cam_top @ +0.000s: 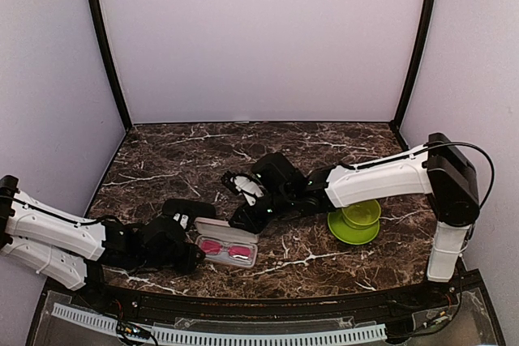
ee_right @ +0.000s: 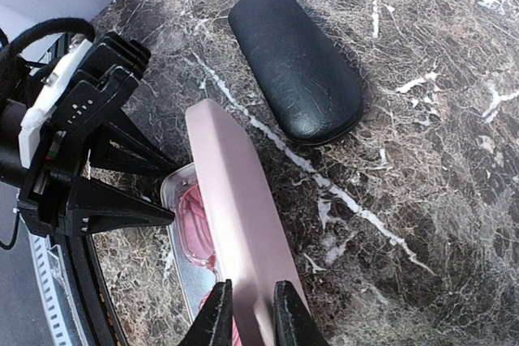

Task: Organize the sunglasses
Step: Close the case with sunglasses at the center of the board, then adjust the case with sunglasses at the center of the board.

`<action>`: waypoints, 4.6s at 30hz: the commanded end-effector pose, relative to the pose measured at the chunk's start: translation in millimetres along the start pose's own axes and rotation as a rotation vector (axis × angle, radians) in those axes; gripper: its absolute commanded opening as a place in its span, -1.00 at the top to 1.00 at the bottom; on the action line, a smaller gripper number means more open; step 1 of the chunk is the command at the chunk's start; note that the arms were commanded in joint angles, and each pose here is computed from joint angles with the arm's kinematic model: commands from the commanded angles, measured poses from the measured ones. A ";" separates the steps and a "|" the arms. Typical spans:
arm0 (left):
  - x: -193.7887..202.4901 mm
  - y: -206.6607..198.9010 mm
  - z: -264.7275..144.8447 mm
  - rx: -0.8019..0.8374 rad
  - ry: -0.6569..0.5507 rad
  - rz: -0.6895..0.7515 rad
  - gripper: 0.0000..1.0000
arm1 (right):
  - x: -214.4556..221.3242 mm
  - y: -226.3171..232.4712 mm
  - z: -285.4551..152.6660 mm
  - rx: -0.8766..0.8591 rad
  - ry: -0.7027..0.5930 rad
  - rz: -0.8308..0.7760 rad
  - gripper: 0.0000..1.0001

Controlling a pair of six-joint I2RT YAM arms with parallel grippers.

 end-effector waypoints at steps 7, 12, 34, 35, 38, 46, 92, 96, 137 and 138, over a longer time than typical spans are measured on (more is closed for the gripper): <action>9.9 8.7 2.1 -0.070 0.045 0.020 0.19 | 1.3 16.7 12.7 -0.051 -0.012 0.005 0.68; 11.5 9.5 2.7 -0.084 0.047 0.018 0.19 | 8.3 25.2 19.1 -0.059 0.001 0.013 0.70; 12.7 10.5 1.7 -0.105 0.044 0.010 0.21 | 30.9 47.7 31.9 -0.067 0.040 0.040 0.74; 12.7 10.7 1.7 -0.106 0.043 0.009 0.21 | 32.1 48.9 32.7 -0.067 0.044 0.041 0.74; 13.0 10.5 1.4 -0.105 0.044 0.007 0.21 | 35.9 51.0 33.8 -0.068 0.051 0.046 0.74; 12.4 10.0 -1.2 -0.106 0.042 0.003 0.21 | 41.2 56.9 37.6 -0.079 0.058 0.060 0.74; -41.1 -4.6 -36.9 0.026 -0.075 -0.035 -0.08 | 48.9 35.3 -2.3 0.131 0.202 0.035 -0.47; -37.1 -4.9 -26.6 0.014 -0.045 -0.017 -0.05 | 54.2 34.8 5.0 0.139 0.214 0.059 -0.47; -88.6 -20.5 -54.8 -0.014 -0.142 0.063 -0.35 | 47.8 -52.2 -80.8 0.430 0.148 0.223 -0.55; -99.2 -18.7 -57.9 -0.025 -0.172 0.068 -0.40 | 46.9 -55.7 -88.2 0.454 0.143 0.228 -0.56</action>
Point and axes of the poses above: each gripper's point midway between its finger pads, its own z axis out along the fingers, its own y axis along the line the jaws close on, x = y × z, the point moved 9 cm from there along -z, back along the fingers, and after that the axes turned 14 degrees about -z, right-handed, at the moved point
